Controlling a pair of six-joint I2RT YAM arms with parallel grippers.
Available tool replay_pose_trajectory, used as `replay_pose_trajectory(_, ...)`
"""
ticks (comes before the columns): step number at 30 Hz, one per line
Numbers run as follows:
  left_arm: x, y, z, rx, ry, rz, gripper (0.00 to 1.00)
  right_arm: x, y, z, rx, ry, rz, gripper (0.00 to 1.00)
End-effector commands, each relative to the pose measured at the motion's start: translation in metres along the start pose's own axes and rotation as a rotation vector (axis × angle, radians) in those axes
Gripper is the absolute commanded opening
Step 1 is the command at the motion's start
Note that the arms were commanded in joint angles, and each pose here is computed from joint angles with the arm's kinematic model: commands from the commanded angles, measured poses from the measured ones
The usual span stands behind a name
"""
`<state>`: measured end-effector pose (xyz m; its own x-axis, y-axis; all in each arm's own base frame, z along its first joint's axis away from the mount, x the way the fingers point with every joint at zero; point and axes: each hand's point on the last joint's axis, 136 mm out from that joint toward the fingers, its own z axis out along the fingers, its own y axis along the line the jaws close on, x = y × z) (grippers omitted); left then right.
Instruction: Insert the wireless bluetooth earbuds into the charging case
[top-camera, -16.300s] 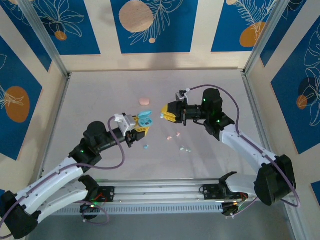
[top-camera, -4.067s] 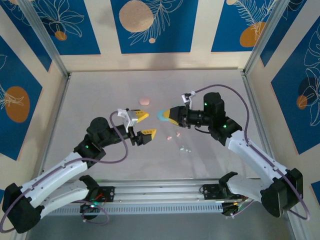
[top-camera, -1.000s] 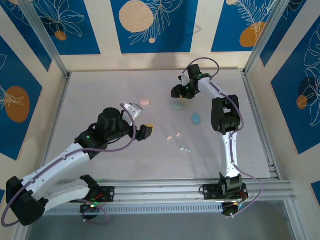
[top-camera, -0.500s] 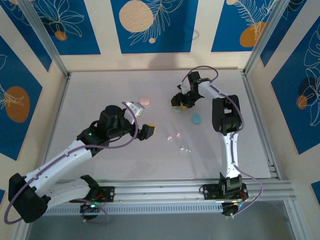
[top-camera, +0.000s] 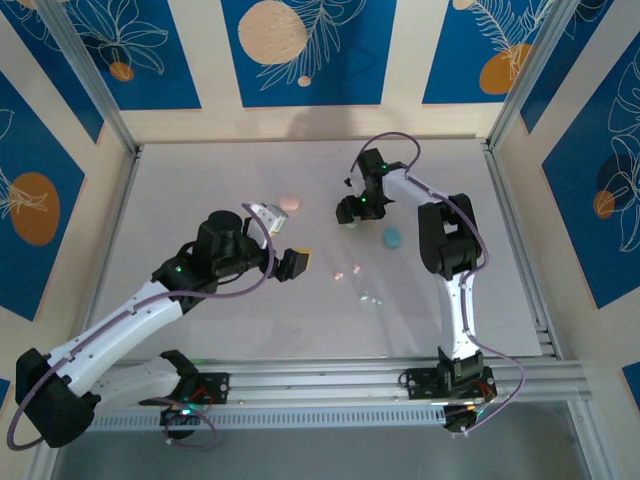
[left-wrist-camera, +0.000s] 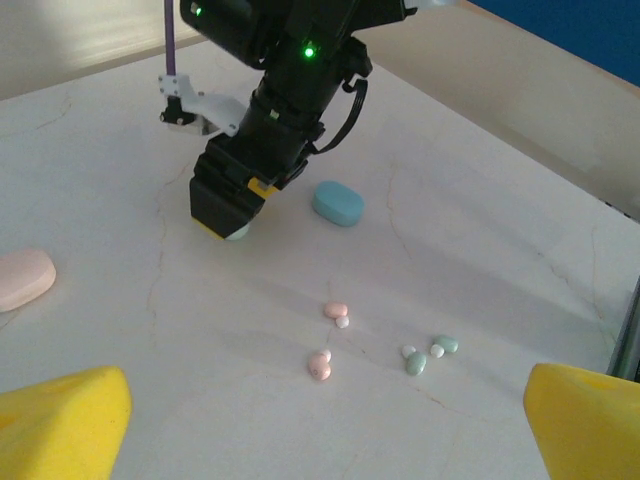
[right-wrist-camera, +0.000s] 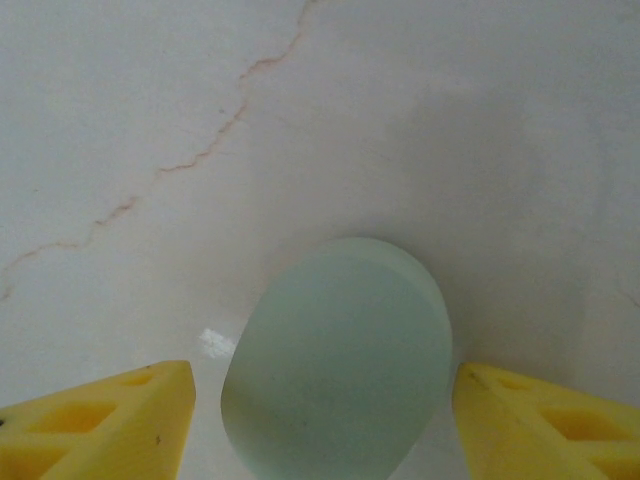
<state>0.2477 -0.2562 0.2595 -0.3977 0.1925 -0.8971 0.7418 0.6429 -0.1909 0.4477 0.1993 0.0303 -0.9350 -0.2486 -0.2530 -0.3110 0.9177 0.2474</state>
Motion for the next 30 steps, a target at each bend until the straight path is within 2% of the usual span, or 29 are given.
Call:
replay_pose_trajectory(1, -0.014, -0.002, -0.008, 0.009, -0.036, -0.011, 1.00, -0.003, -0.005, 0.004, 0.087, -0.001, 0.038, 0.72)
replay_pose_trajectory(6, -0.012, -0.002, -0.006, 0.012, -0.028, -0.013, 1.00, 0.004, -0.009, 0.015, 0.165, 0.048, 0.076, 0.68)
replay_pose_trajectory(12, -0.012, 0.000, -0.006, 0.005, -0.027, -0.011, 1.00, 0.004, -0.012, 0.017, 0.197, 0.043, 0.095, 0.54)
replay_pose_trajectory(20, -0.013, 0.002, -0.006, -0.005, -0.027, -0.019, 1.00, 0.000, -0.007, 0.008, 0.213, 0.010, 0.041, 0.41)
replay_pose_trajectory(25, -0.011, 0.013, -0.004, -0.046, -0.001, -0.107, 0.99, -0.005, 0.024, -0.026, 0.144, -0.103, -0.061, 0.36)
replay_pose_trajectory(30, -0.016, 0.025, -0.006, -0.040, -0.007, -0.273, 0.94, 0.012, 0.088, -0.094, -0.038, -0.284, -0.216, 0.34)
